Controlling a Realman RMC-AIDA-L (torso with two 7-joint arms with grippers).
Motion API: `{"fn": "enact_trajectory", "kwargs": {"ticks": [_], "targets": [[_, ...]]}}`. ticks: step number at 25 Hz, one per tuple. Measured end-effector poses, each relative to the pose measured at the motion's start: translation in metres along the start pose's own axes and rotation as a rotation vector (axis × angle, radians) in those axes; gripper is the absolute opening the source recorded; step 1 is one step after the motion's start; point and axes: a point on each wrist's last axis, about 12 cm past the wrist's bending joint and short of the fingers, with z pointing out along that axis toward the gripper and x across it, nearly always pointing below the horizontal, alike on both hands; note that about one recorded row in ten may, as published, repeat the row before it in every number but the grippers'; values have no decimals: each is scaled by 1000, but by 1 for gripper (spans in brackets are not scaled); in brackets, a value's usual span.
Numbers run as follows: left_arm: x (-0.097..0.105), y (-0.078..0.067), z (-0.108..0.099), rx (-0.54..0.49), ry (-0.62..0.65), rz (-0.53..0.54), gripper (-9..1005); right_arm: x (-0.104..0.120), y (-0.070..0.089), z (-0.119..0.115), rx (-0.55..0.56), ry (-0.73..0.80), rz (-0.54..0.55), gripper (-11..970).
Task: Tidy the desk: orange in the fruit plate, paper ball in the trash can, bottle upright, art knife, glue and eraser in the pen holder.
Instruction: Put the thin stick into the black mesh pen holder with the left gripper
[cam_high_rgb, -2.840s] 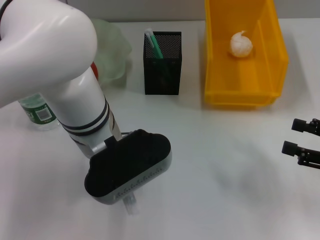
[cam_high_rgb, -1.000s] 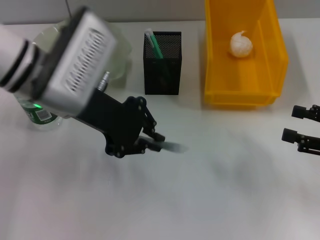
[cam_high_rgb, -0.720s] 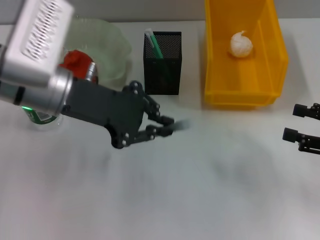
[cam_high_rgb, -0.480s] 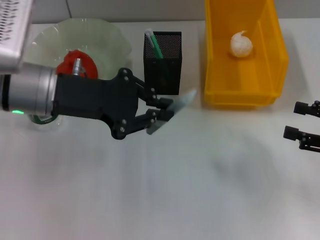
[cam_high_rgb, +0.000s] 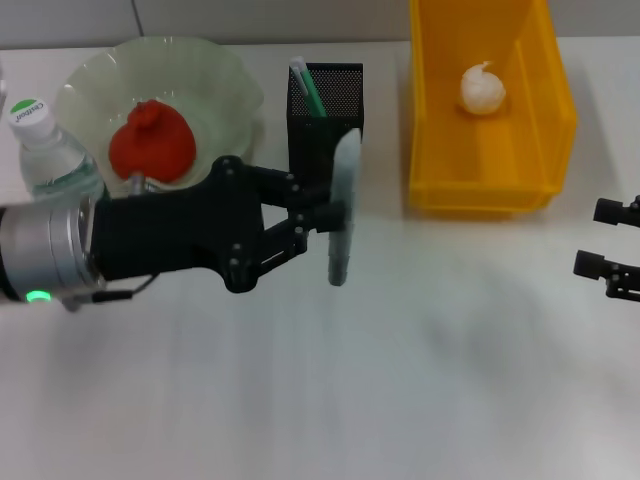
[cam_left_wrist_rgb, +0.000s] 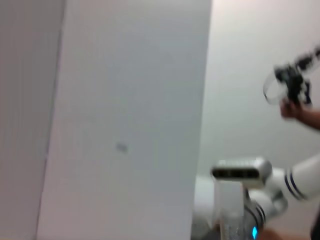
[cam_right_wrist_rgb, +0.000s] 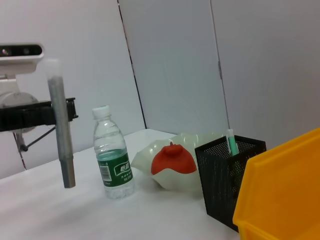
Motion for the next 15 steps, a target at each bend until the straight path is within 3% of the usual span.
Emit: {"fn": "enact_trajectory", "kwargs": {"ticks": [3, 6, 8, 14, 15], "targets": [[20, -10, 0, -64, -113, -43, 118, -2, -1, 1, -4, 2, -16, 795], [23, -12, 0, -78, -129, -45, 122, -2, 0, 1, -10, 4, -26, 795], [38, -18, 2, -187, -221, -10, 125, -2, 0, 2, -16, 6, -30, 795], [45, -16, 9, -303, -277, 20, 133, 0, 2, 3, -18, 5, -25, 795], [44, -9, 12, -356, -296, 14, 134, 1, 3, 3, -18, 4, -21, 795]]}}
